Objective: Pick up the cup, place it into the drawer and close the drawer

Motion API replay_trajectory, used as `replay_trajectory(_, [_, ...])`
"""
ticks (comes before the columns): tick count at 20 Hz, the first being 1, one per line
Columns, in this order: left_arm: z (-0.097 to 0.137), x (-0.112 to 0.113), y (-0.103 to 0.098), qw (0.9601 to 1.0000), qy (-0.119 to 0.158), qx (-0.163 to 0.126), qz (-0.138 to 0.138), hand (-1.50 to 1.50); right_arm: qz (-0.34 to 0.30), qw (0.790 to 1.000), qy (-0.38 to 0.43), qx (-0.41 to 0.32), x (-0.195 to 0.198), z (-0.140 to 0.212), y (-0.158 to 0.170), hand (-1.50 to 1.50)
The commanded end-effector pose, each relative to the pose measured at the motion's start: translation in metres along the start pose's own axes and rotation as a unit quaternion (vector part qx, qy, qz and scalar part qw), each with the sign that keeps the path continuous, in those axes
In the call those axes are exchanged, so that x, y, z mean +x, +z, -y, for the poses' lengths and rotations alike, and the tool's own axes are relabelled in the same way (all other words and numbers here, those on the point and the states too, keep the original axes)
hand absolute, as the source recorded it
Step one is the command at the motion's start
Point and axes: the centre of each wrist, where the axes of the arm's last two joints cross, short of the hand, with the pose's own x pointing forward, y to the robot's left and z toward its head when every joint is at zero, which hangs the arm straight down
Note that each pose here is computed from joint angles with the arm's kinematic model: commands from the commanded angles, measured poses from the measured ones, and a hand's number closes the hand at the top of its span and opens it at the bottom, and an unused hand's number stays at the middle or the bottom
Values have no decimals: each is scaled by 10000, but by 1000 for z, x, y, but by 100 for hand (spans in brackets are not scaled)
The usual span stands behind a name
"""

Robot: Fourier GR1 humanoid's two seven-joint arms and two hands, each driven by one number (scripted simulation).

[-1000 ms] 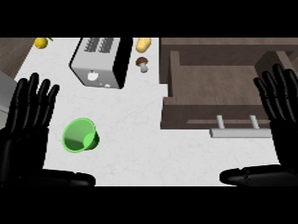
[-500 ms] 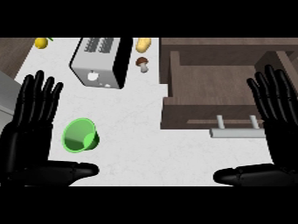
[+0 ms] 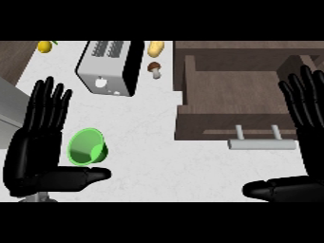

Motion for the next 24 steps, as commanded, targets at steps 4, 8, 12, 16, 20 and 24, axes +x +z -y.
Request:
replay_trajectory(4, [0, -18, 14, 9993, -23, 182, -325, -150, -67, 9999, 25, -90, -2, 17, -30, -150])
replay_trajectory(8, [-22, -43, 26, 9984, -118, 247, -498, -150, -16, 10000, 1, 60, -6, -1, -2, -150])
replay_trajectory(12, [-36, -45, 57, 9967, -235, 398, -668, -150, 112, 9999, -55, -5, -2, 6, -4, -150])
replay_trajectory(16, [-57, -57, 53, 9950, -409, 575, -712, -150, 14, 10000, -53, -6, -9, 0, -7, -150])
replay_trajectory(20, [-61, -71, 56, 9943, -433, 598, -764, -150, 51, 9999, 111, 58, 11, 5, -9, -150])
replay_trajectory(24, [-79, -94, 47, 9932, -471, 610, -867, -150, -19, 10000, -89, 34, 9, 0, -13, -150])
